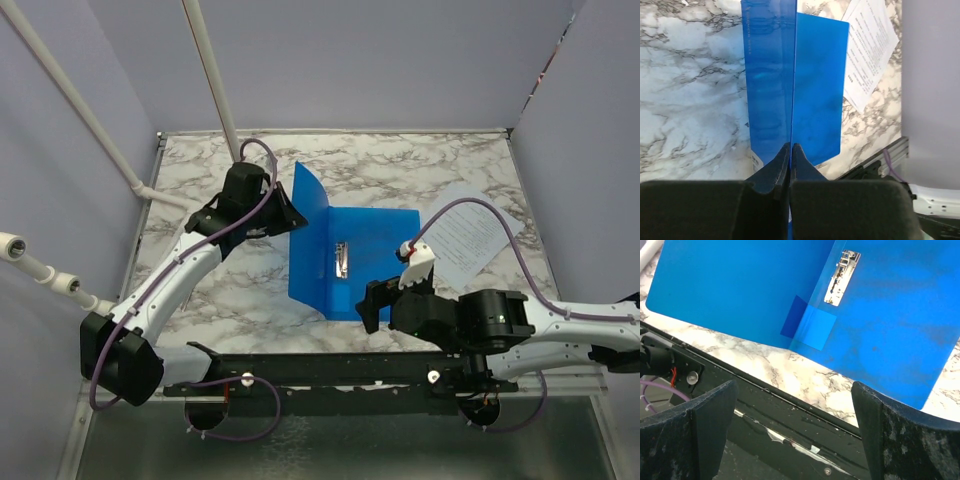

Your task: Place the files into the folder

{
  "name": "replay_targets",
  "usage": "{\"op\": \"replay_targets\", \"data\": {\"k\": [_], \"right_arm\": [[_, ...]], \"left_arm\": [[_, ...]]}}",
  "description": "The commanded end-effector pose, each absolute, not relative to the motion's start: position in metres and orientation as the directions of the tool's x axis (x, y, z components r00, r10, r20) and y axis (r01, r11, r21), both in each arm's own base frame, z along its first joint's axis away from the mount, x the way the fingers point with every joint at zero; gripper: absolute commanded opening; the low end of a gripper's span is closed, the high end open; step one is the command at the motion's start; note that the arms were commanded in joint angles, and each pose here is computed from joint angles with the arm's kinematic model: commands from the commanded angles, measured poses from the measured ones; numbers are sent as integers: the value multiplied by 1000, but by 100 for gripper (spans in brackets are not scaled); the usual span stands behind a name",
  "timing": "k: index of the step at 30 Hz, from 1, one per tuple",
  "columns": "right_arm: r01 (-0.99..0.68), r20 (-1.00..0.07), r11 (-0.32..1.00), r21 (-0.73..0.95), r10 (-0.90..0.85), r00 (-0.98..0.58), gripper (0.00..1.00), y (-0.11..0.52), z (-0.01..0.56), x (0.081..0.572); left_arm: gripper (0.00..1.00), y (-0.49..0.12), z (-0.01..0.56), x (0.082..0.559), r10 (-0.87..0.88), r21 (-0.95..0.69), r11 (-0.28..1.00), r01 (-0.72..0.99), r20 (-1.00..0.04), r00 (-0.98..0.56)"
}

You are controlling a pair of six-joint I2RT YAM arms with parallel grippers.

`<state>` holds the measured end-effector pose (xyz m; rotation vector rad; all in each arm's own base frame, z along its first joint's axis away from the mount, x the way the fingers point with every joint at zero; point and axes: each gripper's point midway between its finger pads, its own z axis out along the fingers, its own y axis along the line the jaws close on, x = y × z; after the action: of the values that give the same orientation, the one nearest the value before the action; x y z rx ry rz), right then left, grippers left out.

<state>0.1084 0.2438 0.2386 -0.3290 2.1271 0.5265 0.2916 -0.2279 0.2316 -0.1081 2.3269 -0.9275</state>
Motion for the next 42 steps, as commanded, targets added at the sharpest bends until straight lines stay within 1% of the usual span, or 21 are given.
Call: {"op": "replay_targets", "data": {"k": [1,5,9,16,25,31,42], "right_arm": [[-347,-830,905,245,12,-557,100,225,231,118],[-327,-820,920,216,-11,-572,100,224,216,127],[-330,-792,919,214,-34,-610,100,237,197,145],[-373,-741,888,270,-57,-670,100,272,168,159],[-345,-641,890,298,-81,-763,100,296,115,167],[-303,-592,908,291,-78,-802,100,293,84,167],[-238,-536,956,172,-112,-837,100,269,35,168]], "left_arm": [[0,-247,267,298,-397,-787,585,198,-490,-776],[0,-249,260,299,-425,-818,545,183,-458,-781],[0,-242,248,296,-449,-827,536,171,-451,-771],[0,-214,210,283,-477,-807,579,118,-452,-754],[0,-186,159,262,-488,-775,631,34,-431,-759],[0,-174,139,253,-487,-744,668,-9,-428,-762],[0,-161,109,239,-475,-687,722,-79,-410,-779]]}}
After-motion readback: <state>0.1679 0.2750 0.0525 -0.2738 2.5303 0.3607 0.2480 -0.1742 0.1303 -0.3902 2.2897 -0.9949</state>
